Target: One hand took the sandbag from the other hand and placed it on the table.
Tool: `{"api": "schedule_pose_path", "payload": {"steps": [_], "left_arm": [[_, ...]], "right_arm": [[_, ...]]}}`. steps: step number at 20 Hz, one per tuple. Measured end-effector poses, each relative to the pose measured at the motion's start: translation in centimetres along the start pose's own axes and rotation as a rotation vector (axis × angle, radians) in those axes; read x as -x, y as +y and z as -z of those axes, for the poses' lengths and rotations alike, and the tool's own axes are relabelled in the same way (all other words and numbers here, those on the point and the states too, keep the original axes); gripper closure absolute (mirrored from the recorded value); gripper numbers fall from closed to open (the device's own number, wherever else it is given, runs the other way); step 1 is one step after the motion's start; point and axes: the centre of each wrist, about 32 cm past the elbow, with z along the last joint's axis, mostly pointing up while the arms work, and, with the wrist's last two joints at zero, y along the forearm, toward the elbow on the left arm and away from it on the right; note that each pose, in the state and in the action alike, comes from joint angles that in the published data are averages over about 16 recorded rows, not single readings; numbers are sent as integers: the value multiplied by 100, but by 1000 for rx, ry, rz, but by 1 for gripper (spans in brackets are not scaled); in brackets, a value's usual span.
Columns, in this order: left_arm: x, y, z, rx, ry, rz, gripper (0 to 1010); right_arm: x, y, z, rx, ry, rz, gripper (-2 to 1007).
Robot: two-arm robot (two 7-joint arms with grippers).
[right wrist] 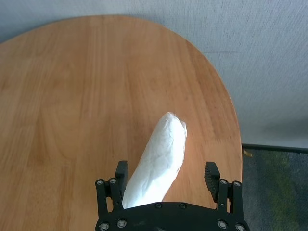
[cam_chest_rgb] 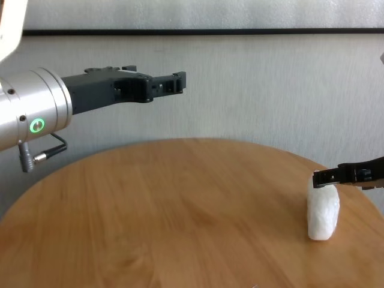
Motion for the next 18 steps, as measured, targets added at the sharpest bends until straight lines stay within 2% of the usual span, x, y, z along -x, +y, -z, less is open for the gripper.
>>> {"api": "schedule_pose_path", "payload": {"steps": [6,10,14,18], "left_arm": [[0,0,0,0,0,0,9],[0,0,0,0,0,0,9],[0,0,0,0,0,0,9],[0,0,0,0,0,0,9]], "right_arm": [[0,-1,0,-1,1,-1,5],[7,-16,3,-12,-4,-9,5],[33,-51,15,-44,-22,-18,5],[76,-100,32,-89,-51,-29,5]]}}
